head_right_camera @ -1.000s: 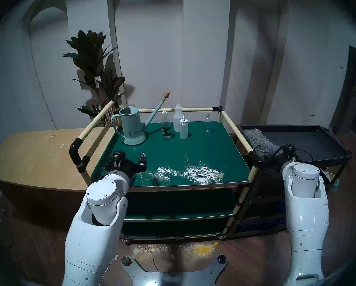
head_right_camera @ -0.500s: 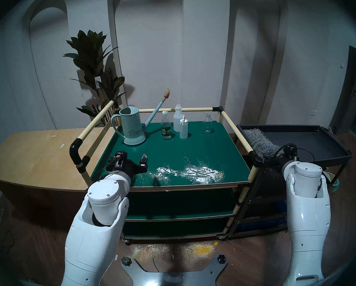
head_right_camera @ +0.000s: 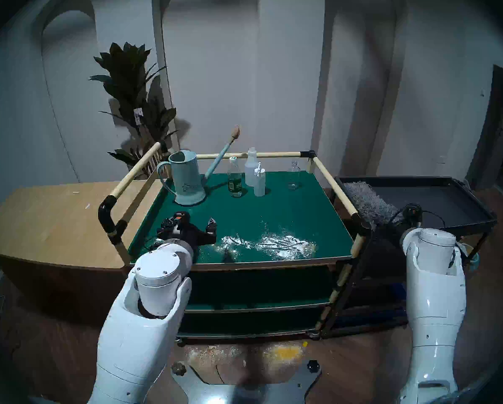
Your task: Dust the shelf with the duster
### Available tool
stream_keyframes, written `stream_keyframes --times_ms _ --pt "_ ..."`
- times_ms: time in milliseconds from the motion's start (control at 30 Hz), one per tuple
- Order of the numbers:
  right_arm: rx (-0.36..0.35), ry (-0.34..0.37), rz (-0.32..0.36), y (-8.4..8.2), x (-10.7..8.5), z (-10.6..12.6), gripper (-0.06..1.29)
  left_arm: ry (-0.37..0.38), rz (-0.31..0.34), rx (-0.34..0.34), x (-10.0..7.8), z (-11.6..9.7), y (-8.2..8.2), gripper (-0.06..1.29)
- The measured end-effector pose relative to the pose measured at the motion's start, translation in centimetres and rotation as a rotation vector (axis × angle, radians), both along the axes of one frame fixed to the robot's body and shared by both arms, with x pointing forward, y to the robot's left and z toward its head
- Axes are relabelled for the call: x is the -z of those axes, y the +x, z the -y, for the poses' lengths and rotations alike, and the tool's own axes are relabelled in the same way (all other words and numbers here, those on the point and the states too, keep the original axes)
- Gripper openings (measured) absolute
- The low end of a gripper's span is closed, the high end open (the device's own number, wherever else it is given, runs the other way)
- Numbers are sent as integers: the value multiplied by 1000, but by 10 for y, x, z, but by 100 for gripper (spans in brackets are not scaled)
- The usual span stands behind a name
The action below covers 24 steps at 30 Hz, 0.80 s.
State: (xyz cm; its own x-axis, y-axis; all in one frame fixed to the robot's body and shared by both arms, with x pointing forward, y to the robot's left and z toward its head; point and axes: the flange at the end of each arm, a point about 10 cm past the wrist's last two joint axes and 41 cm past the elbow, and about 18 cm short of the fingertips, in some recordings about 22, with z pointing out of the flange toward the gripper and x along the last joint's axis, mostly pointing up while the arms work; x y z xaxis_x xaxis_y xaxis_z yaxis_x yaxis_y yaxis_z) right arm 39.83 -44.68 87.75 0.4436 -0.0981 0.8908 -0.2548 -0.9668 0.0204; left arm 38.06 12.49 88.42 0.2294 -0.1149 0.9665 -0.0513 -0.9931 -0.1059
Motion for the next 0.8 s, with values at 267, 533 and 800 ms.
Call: stream_keyframes --times_ms 267,533,800 --pt "-22 -1 0 13 1 2 122 -1 11 -25 -3 3 3 126" --pt "-44 -17 -2 22 1 2 122 -3 16 -65 -4 -3 4 126" --pt "-95 -13 -1 32 4 -13 76 -5 20 -105 -4 -12 5 126"
